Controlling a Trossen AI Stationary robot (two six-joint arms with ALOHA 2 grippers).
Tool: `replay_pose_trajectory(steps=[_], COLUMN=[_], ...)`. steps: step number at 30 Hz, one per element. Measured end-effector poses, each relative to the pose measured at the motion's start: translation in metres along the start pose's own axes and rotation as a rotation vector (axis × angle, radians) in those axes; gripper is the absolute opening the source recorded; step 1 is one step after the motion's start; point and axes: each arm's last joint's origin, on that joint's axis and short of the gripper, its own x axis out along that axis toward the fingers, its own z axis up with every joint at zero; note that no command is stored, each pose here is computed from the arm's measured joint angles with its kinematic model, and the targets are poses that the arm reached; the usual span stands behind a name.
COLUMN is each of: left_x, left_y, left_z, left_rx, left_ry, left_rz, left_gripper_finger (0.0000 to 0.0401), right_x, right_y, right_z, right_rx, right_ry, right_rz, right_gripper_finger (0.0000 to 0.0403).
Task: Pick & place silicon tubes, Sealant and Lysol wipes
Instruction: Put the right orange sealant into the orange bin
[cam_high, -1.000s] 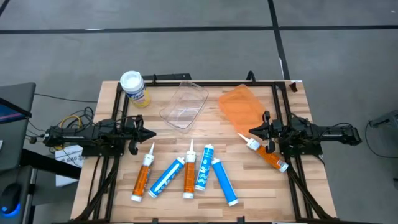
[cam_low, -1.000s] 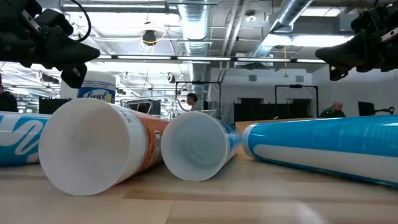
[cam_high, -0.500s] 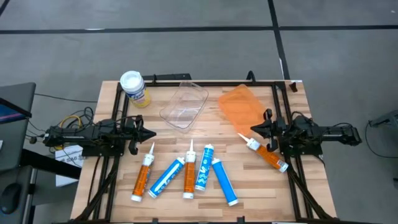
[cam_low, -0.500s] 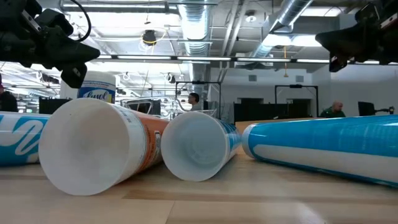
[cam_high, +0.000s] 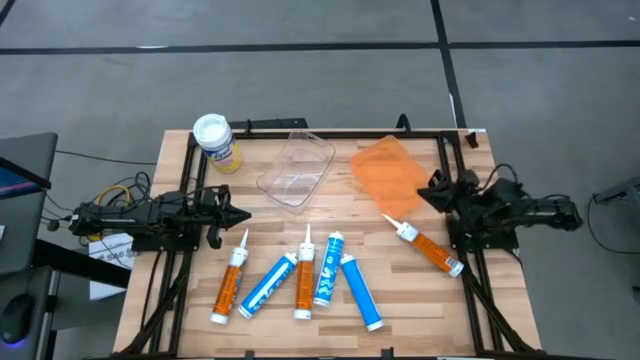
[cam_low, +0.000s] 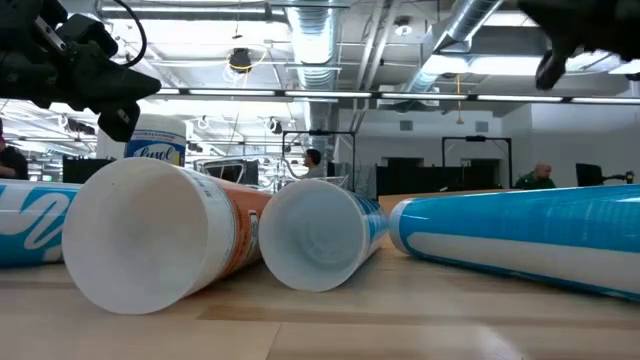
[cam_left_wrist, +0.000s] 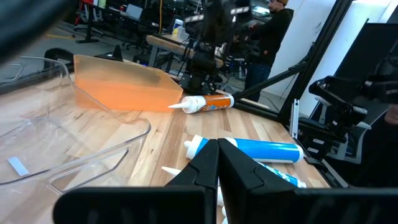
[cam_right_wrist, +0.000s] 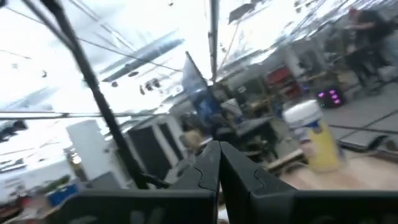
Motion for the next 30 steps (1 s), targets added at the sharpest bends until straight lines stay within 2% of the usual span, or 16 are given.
replay_pose_trajectory(steps=[3,5,8,11,13,15,18,24,27,30], left_x=[0.000,0.000,0.000,0.000,0.000,0.000,0.000,0.000,0.000,0.000], left_y=[0.000,0.000,0.000,0.000,0.000,0.000,0.000,0.000,0.000,0.000], left_z=[0.000,0.000,0.000,0.000,0.000,0.000,0.000,0.000,0.000,0.000], left_rx=[0.000,0.000,0.000,0.000,0.000,0.000,0.000,0.000,0.000,0.000], left_ry=[0.000,0.000,0.000,0.000,0.000,0.000,0.000,0.000,0.000,0.000], left_rz=[0.000,0.000,0.000,0.000,0.000,0.000,0.000,0.000,0.000,0.000], left_gripper_finger=[0.0000,0.0000,0.0000,0.0000,0.0000,0.0000,0.0000,0.0000,0.0000,0.0000], right_x=[0.008,0.014,0.018,0.015,0.015,0.016,0.021,0.026,0.027,0.024], right_y=[0.013,0.021,0.029,0.032,0.034,0.034,0.034,0.036,0.034,0.030], right_z=[0.015,0.024,0.030,0.034,0.036,0.035,0.029,0.023,0.018,0.009], right_rx=[0.013,0.054,0.131,0.162,0.142,0.110,0.060,0.017,0.053,0.107], right_ry=[0.202,0.401,0.750,1.083,1.239,1.345,1.422,1.466,1.440,1.438], right_rz=[-0.036,-0.103,-0.293,-0.560,-0.698,-0.783,-0.799,-0.782,-0.835,-0.892], right_gripper_finger=[0.0000,0.0000,0.0000,0.0000,0.0000,0.0000,0.0000,0.0000,0.0004,0.0028])
